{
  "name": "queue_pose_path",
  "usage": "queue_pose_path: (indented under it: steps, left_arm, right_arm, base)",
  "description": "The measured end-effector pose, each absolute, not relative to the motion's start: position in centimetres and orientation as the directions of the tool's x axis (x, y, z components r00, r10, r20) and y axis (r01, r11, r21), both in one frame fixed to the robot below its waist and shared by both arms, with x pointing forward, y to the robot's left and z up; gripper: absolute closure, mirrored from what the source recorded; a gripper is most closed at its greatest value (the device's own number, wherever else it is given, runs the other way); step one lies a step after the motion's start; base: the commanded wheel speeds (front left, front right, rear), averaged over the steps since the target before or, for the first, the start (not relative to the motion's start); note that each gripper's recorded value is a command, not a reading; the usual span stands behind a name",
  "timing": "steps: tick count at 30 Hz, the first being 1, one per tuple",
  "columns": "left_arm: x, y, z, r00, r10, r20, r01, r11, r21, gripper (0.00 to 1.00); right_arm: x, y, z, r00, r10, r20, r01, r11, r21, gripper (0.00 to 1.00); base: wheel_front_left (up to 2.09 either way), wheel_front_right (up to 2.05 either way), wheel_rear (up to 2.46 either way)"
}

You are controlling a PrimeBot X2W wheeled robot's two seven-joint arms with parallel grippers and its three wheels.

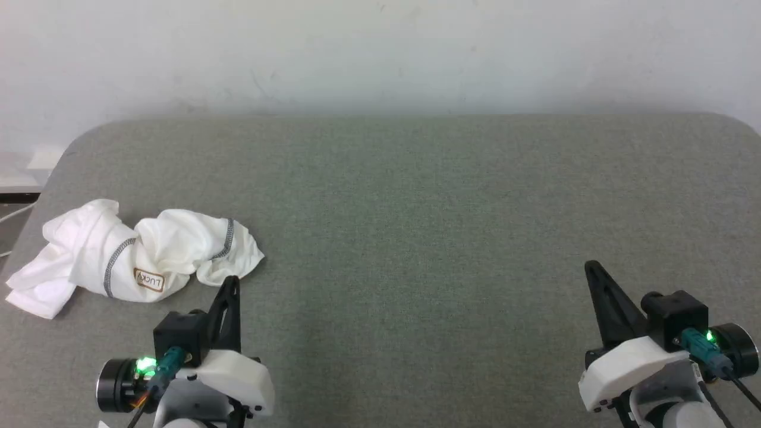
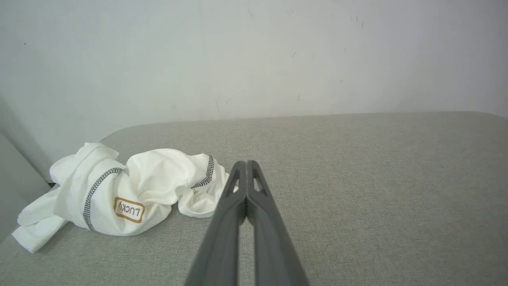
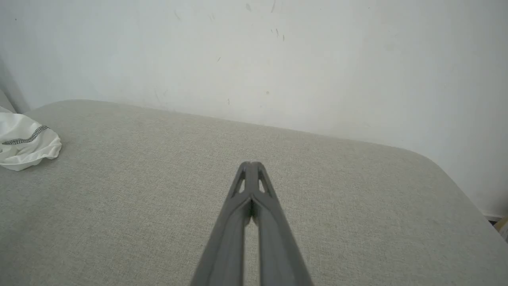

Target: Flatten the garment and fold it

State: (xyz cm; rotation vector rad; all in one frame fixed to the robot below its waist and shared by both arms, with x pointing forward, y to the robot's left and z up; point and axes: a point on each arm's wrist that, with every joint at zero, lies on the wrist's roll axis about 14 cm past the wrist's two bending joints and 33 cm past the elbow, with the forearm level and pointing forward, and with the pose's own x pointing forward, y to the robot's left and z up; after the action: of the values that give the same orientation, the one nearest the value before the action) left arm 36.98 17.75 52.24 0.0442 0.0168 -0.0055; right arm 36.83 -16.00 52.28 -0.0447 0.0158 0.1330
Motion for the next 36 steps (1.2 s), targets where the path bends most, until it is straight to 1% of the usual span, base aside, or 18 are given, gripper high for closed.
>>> queue_pose_path:
  steps: [8, 9, 22, 36]
  left_arm:
    - [37.0, 17.8, 52.2, 1.0, -0.005, -0.017, 0.006, 0.999, 0.044, 1.0]
    - [37.0, 17.8, 52.2, 1.0, -0.005, -0.017, 0.006, 0.999, 0.044, 0.0]
    - [37.1, 17.3, 52.3, 1.0, -0.021, -0.004, 0.021, 0.999, 0.032, 0.0]
    - [36.8, 17.5, 53.1, 0.999, -0.013, 0.036, 0.013, 1.0, -0.012, 0.0]
  right_arm:
    - [36.8, -16.0, 52.3, 0.991, 0.132, -0.019, -0.133, 0.99, -0.043, 1.0]
    - [36.8, -16.0, 52.3, 0.991, 0.132, -0.019, -0.133, 0.99, -0.043, 0.0]
    - [36.8, -16.4, 52.5, 0.992, 0.122, -0.003, -0.122, 0.992, -0.024, 0.0]
    - [36.8, -16.6, 53.6, 0.992, 0.115, 0.052, -0.116, 0.993, 0.012, 0.0]
  base:
    - [0.0, 0.0, 0.0]
    - [0.0, 0.0, 0.0]
    - [0.0, 0.0, 0.0]
    - [0.0, 0.0, 0.0]
